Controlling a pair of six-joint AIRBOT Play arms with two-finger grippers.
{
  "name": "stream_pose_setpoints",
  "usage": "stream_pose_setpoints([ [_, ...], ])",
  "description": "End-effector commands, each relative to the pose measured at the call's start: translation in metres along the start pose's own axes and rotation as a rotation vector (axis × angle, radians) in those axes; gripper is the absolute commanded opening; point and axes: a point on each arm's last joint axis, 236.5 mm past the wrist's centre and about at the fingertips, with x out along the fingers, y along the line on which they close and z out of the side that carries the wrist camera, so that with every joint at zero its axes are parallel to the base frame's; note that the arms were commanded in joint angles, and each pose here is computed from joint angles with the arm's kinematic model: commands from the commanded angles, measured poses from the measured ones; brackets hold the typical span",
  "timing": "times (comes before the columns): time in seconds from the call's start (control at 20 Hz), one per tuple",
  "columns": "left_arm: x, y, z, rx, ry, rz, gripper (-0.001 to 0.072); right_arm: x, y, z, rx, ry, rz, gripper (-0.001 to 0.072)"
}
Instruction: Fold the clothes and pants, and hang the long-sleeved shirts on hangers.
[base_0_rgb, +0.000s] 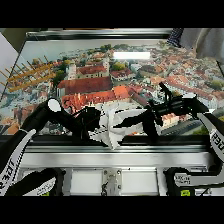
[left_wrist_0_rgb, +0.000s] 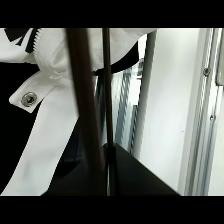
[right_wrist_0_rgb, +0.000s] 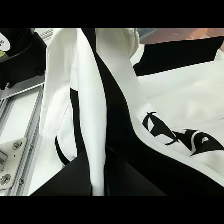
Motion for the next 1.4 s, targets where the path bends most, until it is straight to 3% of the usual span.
stream_pose_setpoints([
  [0.0,0.000,-0.003,-0.002,0.001,0.011,-0.011,0.0015,0.000,-0.001,0.000,0.001,0.000,-0.002,0.0014],
  [0.1,0.000,-0.007,-0.004,0.001,0.016,-0.028,0.0028,0.000,-0.001,0.000,0.014,0.000,-0.002,0.0014],
  [0.15,0.000,-0.008,-0.004,-0.002,0.018,-0.034,0.0244,0.000,-0.001,0.000,0.016,0.000,-0.002,0.0013],
  [0.2,0.000,-0.007,-0.004,-0.042,0.017,-0.028,0.0409,0.000,-0.001,0.000,0.016,0.000,-0.002,0.0013],
  [0.5,-0.003,-0.005,-0.003,-0.192,0.012,-0.010,0.0414,0.000,-0.007,-0.001,0.015,0.005,-0.029,0.0012],
  [1.05,-0.041,-0.002,0.004,-0.220,-0.020,0.195,0.0414,-0.001,-0.017,0.016,0.022,-0.069,-0.072,0.0011],
  [1.35,-0.052,0.017,0.000,-0.376,-0.081,0.247,0.0417,-0.001,-0.017,0.016,0.022,-0.068,-0.072,0.0010],
])
